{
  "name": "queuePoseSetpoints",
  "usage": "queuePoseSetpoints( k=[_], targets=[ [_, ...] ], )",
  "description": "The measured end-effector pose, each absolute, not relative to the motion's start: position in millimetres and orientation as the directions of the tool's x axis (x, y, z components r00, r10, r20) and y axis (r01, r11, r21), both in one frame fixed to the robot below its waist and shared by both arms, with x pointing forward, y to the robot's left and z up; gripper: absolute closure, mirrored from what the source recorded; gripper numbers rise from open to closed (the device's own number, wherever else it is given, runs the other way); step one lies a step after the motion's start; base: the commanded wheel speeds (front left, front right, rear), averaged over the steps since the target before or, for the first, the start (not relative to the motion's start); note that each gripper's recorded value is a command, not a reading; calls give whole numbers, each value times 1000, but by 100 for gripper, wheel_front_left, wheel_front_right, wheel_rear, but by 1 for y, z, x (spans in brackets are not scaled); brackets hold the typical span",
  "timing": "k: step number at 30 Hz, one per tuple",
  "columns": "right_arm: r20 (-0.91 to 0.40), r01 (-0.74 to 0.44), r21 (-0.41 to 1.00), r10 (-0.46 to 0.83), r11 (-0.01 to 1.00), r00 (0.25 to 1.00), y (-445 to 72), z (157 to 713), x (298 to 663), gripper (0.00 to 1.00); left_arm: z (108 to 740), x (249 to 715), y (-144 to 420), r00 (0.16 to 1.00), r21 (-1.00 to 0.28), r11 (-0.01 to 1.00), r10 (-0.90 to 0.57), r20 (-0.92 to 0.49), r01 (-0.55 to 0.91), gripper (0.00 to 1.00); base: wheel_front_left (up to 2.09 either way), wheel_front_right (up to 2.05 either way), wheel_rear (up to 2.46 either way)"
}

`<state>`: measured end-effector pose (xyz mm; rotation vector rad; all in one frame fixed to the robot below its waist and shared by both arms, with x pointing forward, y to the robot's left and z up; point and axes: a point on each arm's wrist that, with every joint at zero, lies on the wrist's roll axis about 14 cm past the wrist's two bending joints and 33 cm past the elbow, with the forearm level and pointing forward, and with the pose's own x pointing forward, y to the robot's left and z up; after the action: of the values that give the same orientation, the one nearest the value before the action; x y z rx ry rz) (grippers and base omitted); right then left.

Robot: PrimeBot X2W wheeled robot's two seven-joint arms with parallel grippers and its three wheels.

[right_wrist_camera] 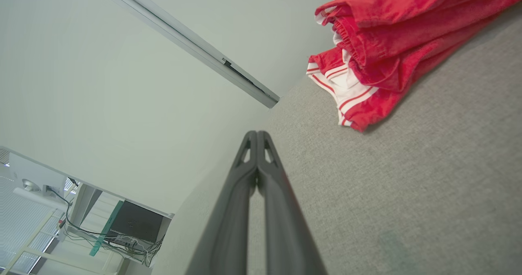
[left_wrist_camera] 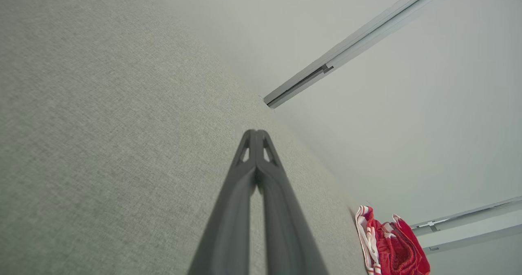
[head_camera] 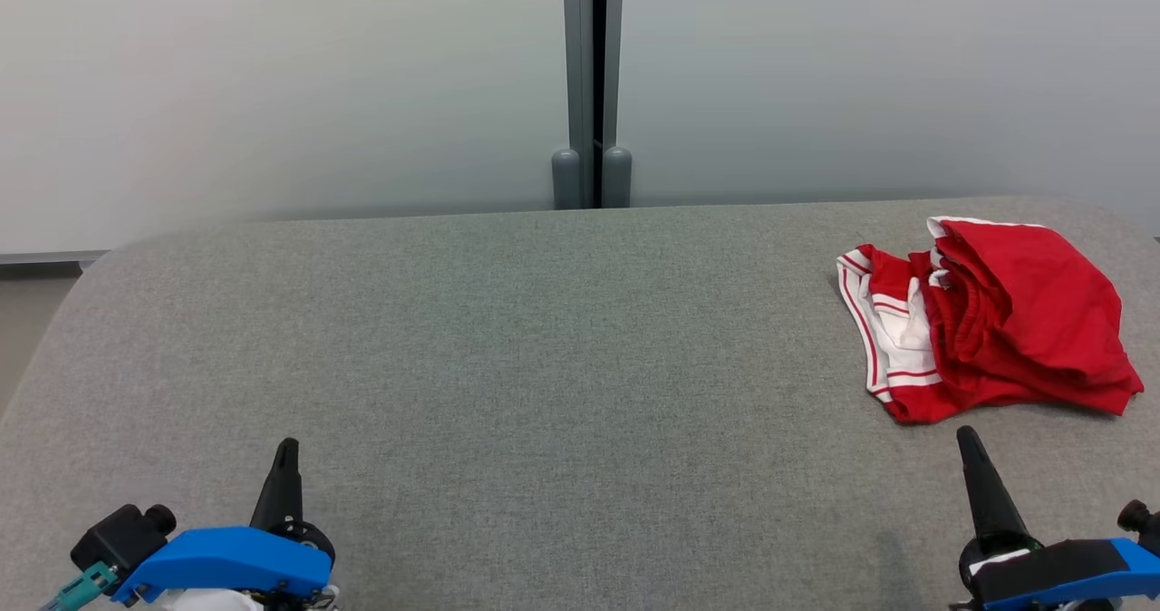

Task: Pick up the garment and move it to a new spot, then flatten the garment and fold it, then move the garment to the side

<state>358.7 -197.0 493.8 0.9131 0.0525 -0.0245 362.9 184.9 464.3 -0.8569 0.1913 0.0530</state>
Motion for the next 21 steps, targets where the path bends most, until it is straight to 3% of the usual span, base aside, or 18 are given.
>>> queuePoseSetpoints(
  k=[21],
  targets=[
    [-43,38,909,4,416,999,-197,497,369,100,476,373,189,989,-887,446,-29,-148,-119,100,0,0,0]
  ],
)
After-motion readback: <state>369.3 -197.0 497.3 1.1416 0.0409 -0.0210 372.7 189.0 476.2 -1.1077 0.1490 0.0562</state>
